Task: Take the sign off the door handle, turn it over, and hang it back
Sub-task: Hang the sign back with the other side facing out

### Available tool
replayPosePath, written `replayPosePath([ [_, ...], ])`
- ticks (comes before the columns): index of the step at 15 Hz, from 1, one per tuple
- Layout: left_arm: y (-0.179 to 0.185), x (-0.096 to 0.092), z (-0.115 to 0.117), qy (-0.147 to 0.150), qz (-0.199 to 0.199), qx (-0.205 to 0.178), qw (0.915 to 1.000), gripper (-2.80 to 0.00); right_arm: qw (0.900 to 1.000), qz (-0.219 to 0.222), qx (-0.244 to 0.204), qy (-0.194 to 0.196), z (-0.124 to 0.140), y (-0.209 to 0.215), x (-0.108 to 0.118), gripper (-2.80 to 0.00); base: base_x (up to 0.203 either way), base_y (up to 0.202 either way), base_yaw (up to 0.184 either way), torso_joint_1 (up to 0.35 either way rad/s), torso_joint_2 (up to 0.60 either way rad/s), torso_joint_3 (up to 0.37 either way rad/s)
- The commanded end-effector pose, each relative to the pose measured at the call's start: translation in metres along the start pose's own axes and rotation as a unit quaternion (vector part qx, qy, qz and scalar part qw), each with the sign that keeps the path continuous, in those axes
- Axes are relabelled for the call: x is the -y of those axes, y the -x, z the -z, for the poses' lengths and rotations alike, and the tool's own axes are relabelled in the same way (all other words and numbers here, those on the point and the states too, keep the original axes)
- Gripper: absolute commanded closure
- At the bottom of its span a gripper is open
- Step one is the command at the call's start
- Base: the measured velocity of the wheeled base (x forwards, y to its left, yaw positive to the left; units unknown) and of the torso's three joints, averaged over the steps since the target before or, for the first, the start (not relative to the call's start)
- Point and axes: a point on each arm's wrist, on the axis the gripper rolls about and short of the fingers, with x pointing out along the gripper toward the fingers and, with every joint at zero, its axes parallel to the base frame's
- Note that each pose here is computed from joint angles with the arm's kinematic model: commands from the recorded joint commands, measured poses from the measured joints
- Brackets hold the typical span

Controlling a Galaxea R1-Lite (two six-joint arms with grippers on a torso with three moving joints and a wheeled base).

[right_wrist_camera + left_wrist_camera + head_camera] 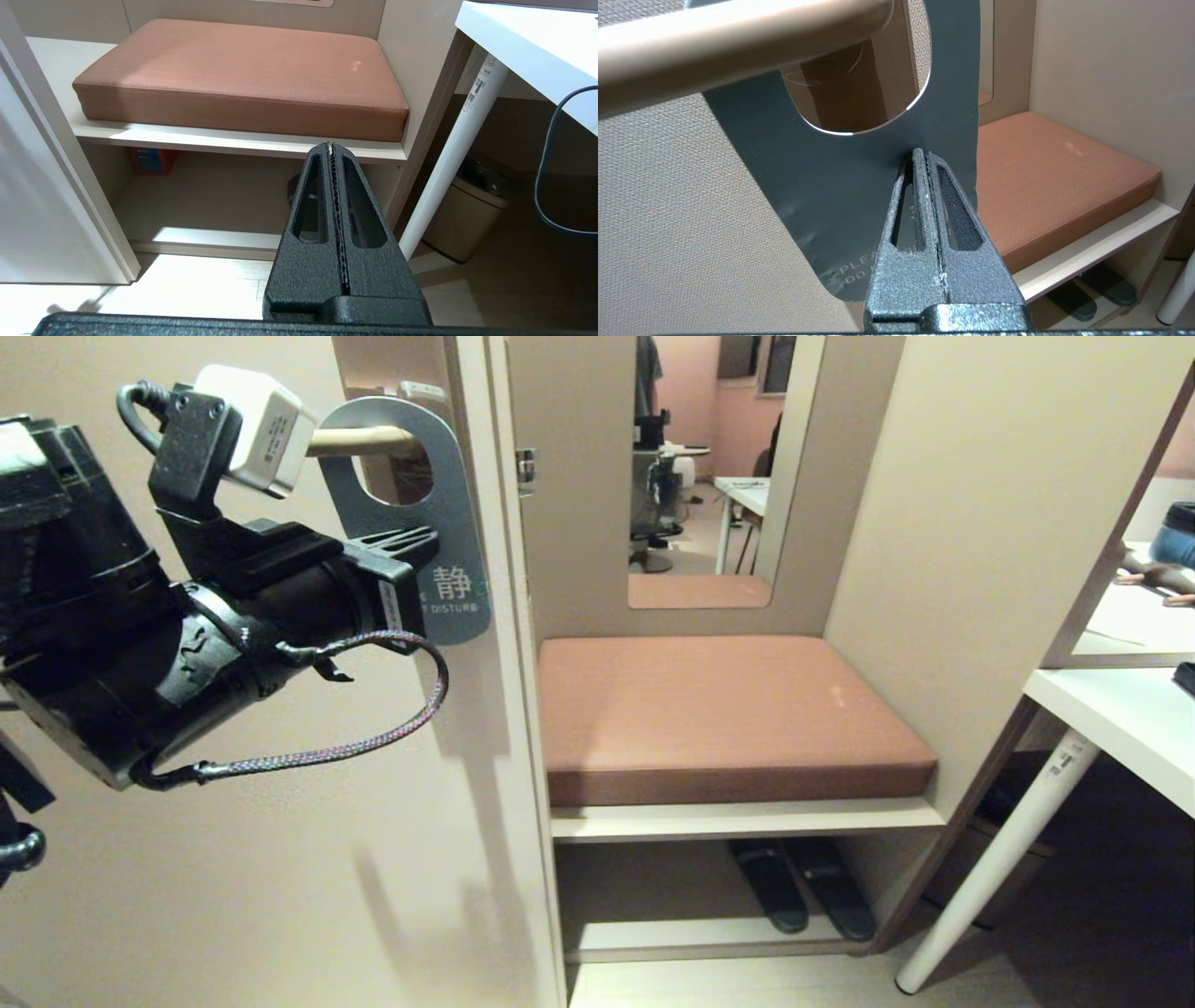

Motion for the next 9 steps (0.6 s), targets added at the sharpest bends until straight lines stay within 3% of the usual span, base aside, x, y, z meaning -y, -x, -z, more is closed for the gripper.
replayPosePath([
  [1, -0.003, 0.000, 0.001, -0.001, -0.002, -0.001, 1.0000, 0.00, 1.000, 0.000, 0.000, 0.000, 0.000, 0.000, 0.000, 0.00, 0.000, 0.000, 0.000, 0.000, 0.00, 0.000],
  [6, -0.001, -0.001, -0.002, -0.002, -0.004, 0.005, 1.0000, 0.00, 1.000, -0.001, 0.000, 0.000, 0.000, 0.000, 0.000, 0.00, 0.000, 0.000, 0.000, 0.000, 0.00, 0.000],
  [9, 0.018, -0.003, -0.003, -0.005, -0.002, 0.007, 1.0000, 0.00, 1.000, 0.000, -0.001, 0.000, 0.000, 0.000, 0.000, 0.00, 0.000, 0.000, 0.000, 0.000, 0.00, 0.000],
])
